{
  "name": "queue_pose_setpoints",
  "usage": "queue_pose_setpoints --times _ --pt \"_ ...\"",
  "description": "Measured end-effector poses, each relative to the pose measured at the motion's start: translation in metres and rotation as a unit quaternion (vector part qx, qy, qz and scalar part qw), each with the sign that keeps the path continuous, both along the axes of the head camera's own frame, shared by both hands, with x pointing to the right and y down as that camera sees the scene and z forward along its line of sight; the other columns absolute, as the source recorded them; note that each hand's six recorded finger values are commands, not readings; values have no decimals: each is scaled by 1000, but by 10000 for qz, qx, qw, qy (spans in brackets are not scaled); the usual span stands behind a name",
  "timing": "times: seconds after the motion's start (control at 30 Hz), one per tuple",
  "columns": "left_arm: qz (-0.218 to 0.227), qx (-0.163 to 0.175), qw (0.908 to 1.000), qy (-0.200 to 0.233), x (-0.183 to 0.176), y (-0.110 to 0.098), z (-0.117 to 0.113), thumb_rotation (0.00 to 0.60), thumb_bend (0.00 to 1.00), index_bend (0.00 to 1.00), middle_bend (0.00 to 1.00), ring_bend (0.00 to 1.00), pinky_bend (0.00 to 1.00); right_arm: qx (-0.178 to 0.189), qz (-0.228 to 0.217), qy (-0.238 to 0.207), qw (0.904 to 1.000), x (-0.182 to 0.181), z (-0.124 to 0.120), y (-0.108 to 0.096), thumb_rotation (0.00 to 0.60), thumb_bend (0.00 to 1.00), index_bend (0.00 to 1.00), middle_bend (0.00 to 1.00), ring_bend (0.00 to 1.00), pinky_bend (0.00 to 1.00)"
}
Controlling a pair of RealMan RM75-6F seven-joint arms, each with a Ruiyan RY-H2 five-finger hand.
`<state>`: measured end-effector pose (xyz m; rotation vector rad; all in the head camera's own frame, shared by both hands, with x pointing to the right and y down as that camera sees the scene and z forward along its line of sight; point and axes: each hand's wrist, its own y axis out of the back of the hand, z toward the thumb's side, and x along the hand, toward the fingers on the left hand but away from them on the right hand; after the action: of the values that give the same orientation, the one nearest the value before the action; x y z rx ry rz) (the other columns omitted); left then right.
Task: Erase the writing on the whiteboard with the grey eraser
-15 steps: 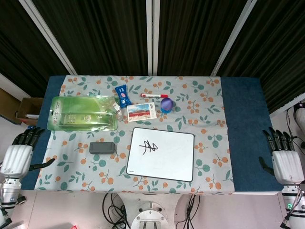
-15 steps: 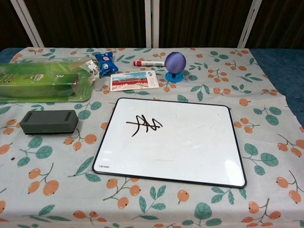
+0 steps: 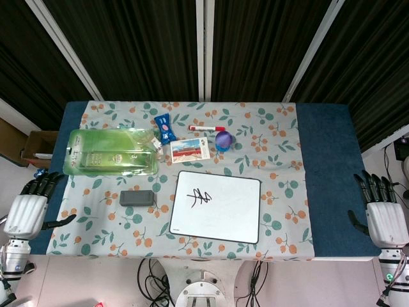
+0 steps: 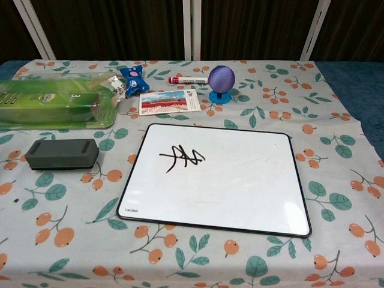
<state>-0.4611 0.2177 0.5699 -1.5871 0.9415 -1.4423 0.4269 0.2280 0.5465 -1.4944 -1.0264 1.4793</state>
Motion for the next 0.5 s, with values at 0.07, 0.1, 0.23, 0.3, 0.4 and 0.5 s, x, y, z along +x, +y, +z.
queue_pose_setpoints --times 0.07,0.1,0.23,0.3,0.4,0.5 --pt "121 -11 9999 79 7 -1 3 490 0 153 131 106 201 5 2 -12 10000 0 0 0 600 221 0 0 0 0" --pt "204 10 9997 156 13 -2 5 495 0 153 131 109 202 7 4 -8 10000 0 0 0 600 221 0 0 0 0" --pt "507 76 9979 392 34 -9 11 517 1 153 131 122 204 1 35 26 10000 4 -1 1 600 221 0 0 0 0" --pt "646 -26 9970 418 43 -10 18 560 1 165 138 136 208 -1 57 25 10000 5 -1 1 600 221 0 0 0 0" --pt "888 -283 9947 427 59 -11 33 600 3 188 152 154 216 -5 82 31 10000 7 -1 2 600 221 0 0 0 0" --pt "1156 -555 9905 490 82 -13 50 600 3 189 154 155 216 14 85 71 9999 9 -1 2 600 223 0 0 0 0"
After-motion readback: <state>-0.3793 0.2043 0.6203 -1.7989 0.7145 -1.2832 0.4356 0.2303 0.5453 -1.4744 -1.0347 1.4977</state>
